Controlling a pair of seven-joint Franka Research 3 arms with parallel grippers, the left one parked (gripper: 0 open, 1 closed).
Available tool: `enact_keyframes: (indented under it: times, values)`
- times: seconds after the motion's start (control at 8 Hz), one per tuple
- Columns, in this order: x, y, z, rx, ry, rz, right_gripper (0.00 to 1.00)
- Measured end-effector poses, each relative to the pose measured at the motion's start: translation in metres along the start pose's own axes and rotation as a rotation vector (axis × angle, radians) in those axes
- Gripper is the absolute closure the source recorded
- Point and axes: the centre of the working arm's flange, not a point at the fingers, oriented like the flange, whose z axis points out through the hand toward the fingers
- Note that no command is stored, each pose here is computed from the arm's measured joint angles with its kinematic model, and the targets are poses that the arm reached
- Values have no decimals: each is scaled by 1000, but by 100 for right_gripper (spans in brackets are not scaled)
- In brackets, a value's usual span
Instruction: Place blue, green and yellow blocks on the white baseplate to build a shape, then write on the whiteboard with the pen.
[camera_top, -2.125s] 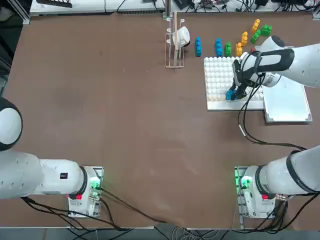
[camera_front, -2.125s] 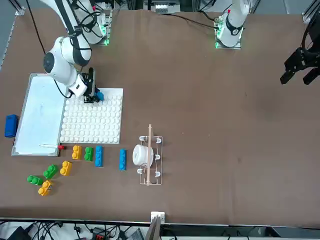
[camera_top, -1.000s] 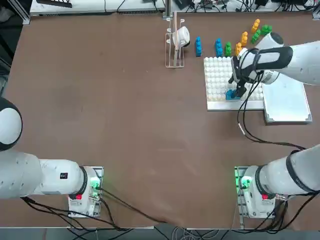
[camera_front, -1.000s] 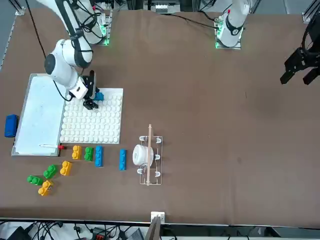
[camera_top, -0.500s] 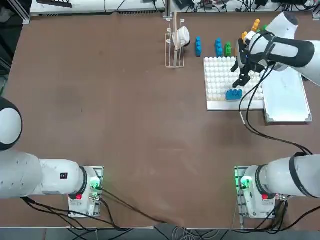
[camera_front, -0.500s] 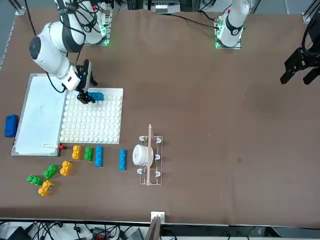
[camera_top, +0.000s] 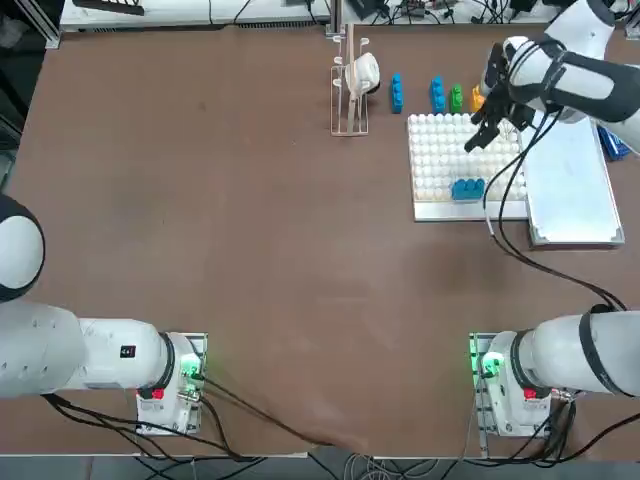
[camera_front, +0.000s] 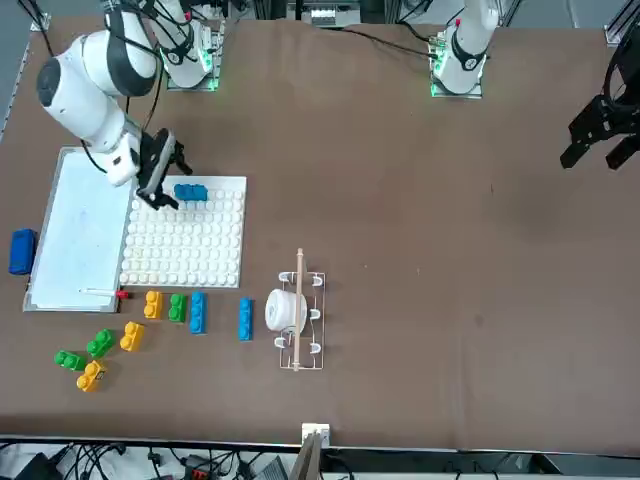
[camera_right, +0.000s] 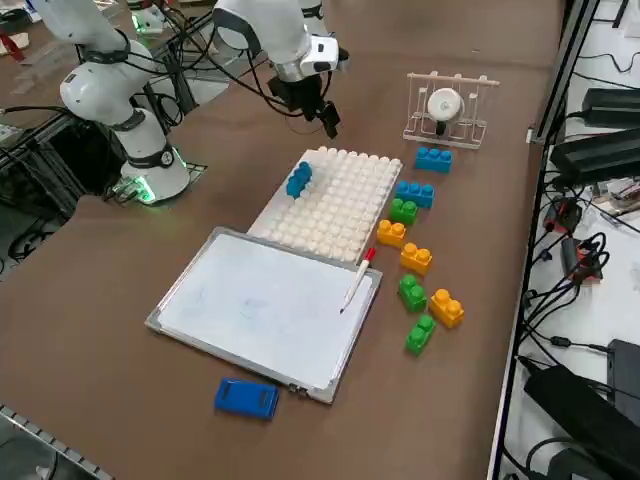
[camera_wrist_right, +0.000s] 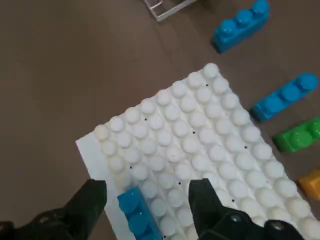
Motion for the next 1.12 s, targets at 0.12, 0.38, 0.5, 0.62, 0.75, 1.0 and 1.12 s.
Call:
enact_keyframes:
  times: [0.12, 0.38, 0.5, 0.62, 0.75, 1.0, 1.12]
  values:
    - [4, 12, -2, -4, 4, 132, 0]
    - [13, 38, 4, 13, -45, 388, 0]
    - [19, 53, 8, 14, -80, 527, 0]
    - [26, 69, 12, 5, -117, 683, 0]
    - [33, 86, 16, -13, -159, 822, 0]
    - [46, 118, 21, -47, -224, 912, 0]
    - [50, 134, 25, -81, -259, 899, 0]
